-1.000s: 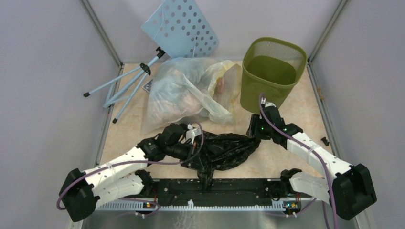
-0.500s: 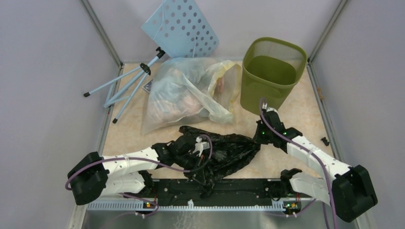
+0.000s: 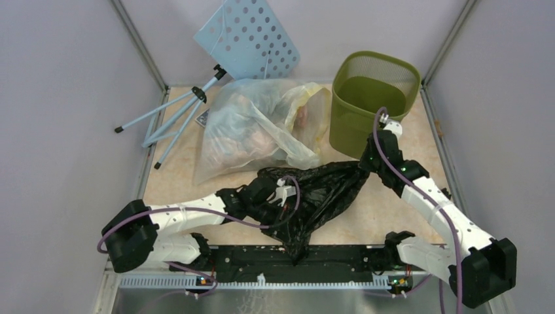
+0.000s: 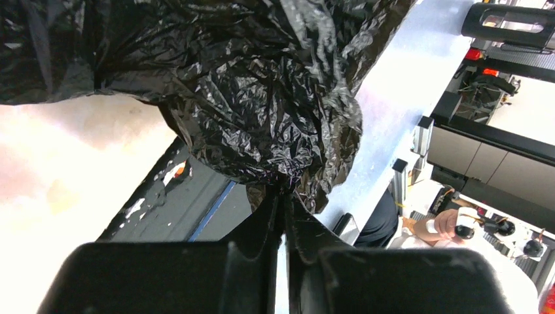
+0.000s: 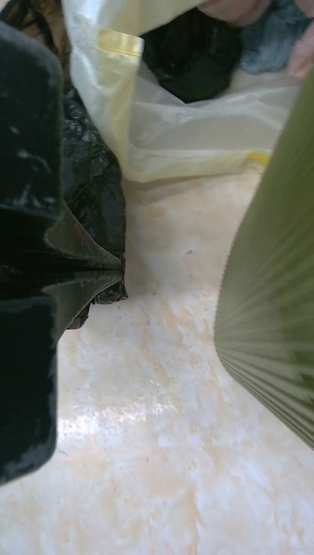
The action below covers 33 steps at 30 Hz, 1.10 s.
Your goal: Put the trash bags into the trash bin
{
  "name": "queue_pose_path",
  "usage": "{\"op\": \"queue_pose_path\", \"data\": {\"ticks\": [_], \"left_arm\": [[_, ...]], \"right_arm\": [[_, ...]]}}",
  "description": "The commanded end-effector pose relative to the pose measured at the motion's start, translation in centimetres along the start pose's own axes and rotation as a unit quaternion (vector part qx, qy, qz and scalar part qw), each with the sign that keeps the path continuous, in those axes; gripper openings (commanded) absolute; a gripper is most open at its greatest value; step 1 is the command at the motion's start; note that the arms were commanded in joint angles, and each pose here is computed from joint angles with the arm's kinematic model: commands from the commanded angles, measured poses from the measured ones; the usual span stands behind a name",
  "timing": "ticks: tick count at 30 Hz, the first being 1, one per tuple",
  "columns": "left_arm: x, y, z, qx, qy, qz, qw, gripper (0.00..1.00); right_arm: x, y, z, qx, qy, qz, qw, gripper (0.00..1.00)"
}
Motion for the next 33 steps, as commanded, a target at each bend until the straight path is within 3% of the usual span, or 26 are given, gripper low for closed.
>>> {"op": "queue_pose_path", "data": {"ticks": [1, 6, 8, 10, 12, 15, 19, 21, 27, 33], "left_arm": [[-1.5, -2.5, 0.3, 0.026, 0.004, 0.044, 0.999, 0.23], [-4.1, -4.1, -1.2, -0.018, -0.053, 0.065, 0.996, 0.67], [-5.1, -4.7, -2.3, -0.043, -0.082, 0.067, 0.993, 0.92], [-6.0, -4.6, -3.5, -0.089, -0.109, 0.058, 0.988, 0.99], [-6.7, -4.1, -4.6, -0.133, -0.134, 0.039, 0.981, 0.99], [-7.7, -2.9, -5.9, -0.157, -0.176, 0.020, 0.972, 0.90], [-9.1, -2.0, -7.7, -0.115, -0.224, -0.004, 0.968, 0.58], [-9.7, -1.4, -8.9, -0.101, -0.252, -0.010, 0.962, 0.50], [-10.1, 1.1, -11.2, -0.114, -0.312, -0.024, 0.943, 0.43], [-10.2, 2.3, -11.2, -0.124, -0.325, -0.014, 0.937, 0.39]], "right_arm": [[-2.6, -0.5, 0.6, 0.010, -0.008, 0.004, 1.000, 0.07], [-3.4, 0.3, 0.2, -0.014, 0.003, -0.032, 0.999, 0.28], [-3.9, 0.4, -0.5, -0.024, -0.010, -0.033, 0.999, 0.42], [-4.0, 0.9, -1.3, -0.046, -0.011, -0.040, 0.998, 0.54], [-3.9, 1.5, -2.1, -0.067, 0.003, -0.048, 0.997, 0.58], [-3.6, 2.8, -3.4, -0.088, 0.010, -0.077, 0.993, 0.56], [-1.7, 6.9, -5.2, -0.167, 0.020, -0.116, 0.979, 0.41], [0.1, 9.3, -5.9, -0.211, 0.035, -0.126, 0.969, 0.38], [5.7, 15.9, -7.2, -0.302, 0.085, -0.159, 0.936, 0.40], [10.5, 16.7, -5.6, -0.271, 0.141, -0.204, 0.930, 0.41]]}}
Point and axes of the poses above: each gripper's point midway between its finger pads, its own z axis out along the fingers, its own y axis along the line the jaws close on, x = y × z, the point moved 2 cm from there along -z, back along the fingers, and after that the axes turned 8 degrees about -z, right-handed, at the moved point
